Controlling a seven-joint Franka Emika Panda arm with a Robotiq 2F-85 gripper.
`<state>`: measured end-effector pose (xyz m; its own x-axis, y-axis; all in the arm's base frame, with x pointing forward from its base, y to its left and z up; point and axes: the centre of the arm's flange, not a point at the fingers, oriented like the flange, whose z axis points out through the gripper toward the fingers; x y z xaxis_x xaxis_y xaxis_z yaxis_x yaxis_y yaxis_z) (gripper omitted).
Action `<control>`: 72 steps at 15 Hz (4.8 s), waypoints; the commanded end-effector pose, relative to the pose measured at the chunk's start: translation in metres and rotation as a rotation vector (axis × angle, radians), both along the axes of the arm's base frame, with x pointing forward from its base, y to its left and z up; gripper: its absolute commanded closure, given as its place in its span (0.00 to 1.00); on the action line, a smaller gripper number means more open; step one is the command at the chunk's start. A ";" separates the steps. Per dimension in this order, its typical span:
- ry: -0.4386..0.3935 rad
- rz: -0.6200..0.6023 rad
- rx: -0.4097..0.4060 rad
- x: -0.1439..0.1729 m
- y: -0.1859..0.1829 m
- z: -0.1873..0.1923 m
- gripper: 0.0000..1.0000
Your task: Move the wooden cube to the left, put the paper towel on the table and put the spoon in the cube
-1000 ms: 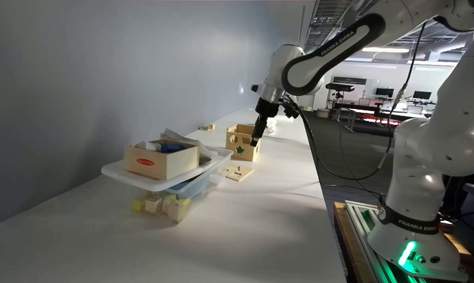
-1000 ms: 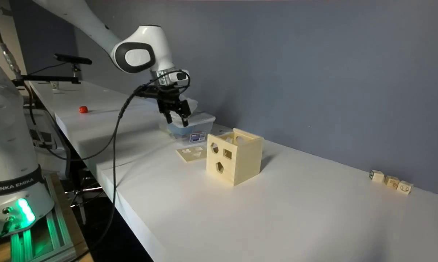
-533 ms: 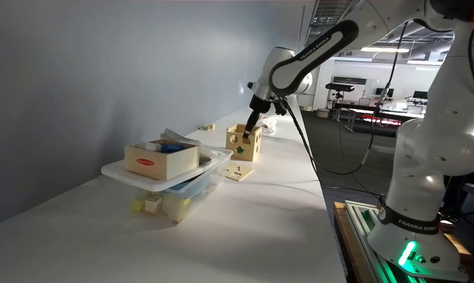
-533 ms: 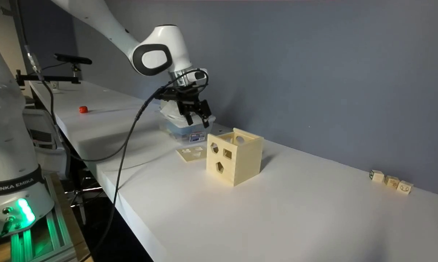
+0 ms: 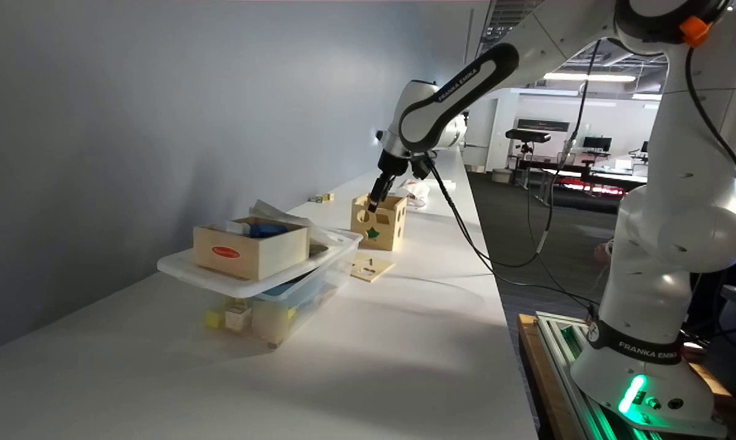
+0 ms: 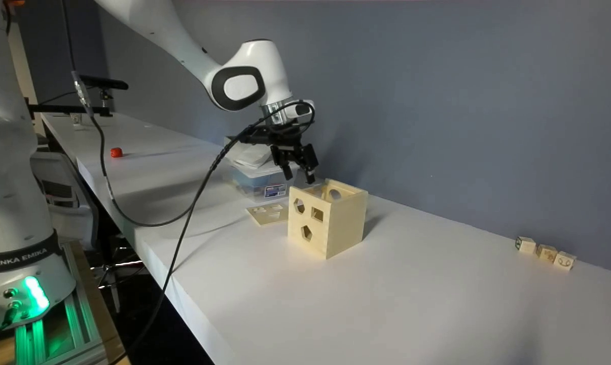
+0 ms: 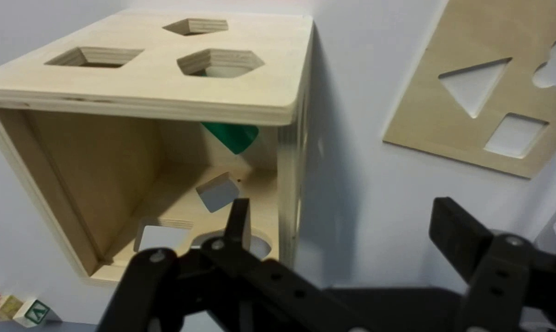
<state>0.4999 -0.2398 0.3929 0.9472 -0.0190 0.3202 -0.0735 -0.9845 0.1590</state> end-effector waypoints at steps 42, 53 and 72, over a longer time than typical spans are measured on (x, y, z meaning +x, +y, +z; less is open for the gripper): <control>-0.047 -0.314 0.227 0.098 0.104 0.034 0.97; 0.016 -0.335 0.234 0.098 0.109 0.012 0.61; -0.208 0.288 -0.033 -0.035 0.244 0.093 0.00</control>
<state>0.4961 -0.0175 0.4786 0.8779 0.1498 0.4547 0.0874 -0.9840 0.1554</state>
